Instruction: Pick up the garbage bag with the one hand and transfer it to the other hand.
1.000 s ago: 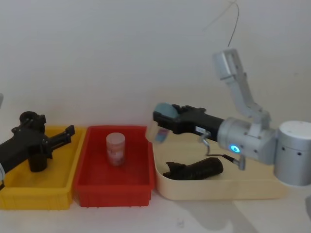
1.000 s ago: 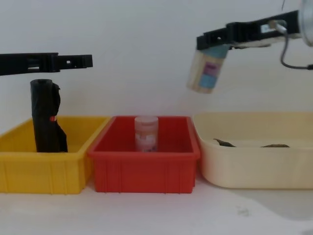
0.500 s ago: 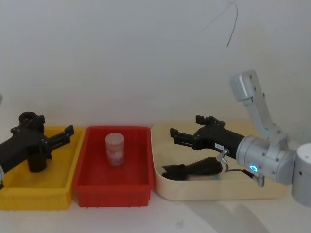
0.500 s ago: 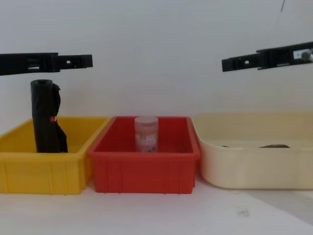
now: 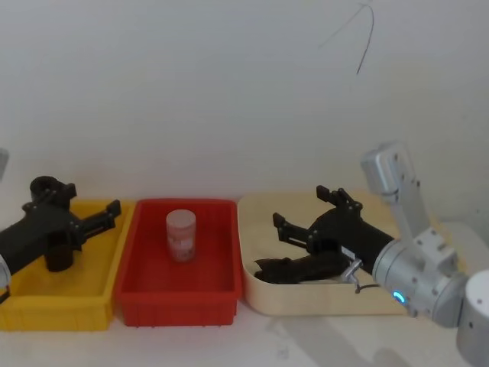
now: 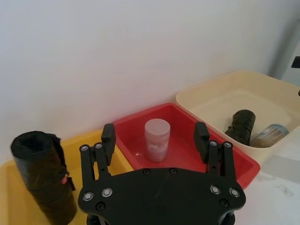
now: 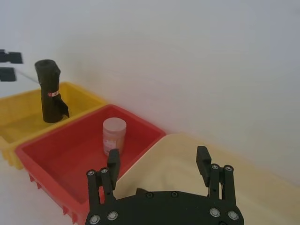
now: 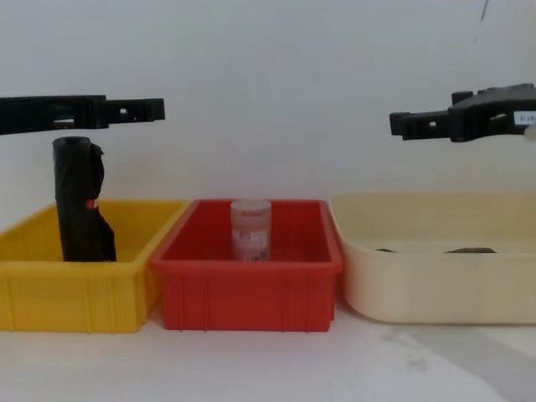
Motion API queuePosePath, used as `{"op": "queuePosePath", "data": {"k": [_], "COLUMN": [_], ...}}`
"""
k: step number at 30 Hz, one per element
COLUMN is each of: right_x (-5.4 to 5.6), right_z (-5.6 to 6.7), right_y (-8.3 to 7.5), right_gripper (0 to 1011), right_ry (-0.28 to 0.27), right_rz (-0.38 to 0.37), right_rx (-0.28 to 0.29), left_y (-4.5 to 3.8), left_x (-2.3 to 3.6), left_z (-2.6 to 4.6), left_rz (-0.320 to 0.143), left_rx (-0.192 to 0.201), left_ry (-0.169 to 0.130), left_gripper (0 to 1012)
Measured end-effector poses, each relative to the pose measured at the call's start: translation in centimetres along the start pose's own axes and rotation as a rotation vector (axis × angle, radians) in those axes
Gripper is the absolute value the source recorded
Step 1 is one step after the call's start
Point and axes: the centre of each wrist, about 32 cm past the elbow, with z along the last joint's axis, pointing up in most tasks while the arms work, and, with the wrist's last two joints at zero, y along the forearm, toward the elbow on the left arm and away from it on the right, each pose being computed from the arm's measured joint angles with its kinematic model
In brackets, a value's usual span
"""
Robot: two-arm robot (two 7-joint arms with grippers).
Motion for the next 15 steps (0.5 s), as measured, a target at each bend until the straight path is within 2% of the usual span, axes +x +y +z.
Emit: {"op": "queuePosePath", "data": {"k": [7,15], "right_x": [-2.4,-4.2], "right_z": [-0.5,-0.6], "right_y": [-1.1,-1.9], "right_gripper": [1000,1000], "right_ry": [-0.062,-0.082], "right_rz": [-0.001,0.010], "right_rx": [0.060,0.092], "left_y": [-0.89,-2.13], "left_x": [0.17,0.18], "left_z": [-0.65,-1.44], "left_rz": [-0.061,-0.133], "left_rx": [0.007,0.019], "left_ry": [0.002,0.005], "left_gripper": [1001,1001]}}
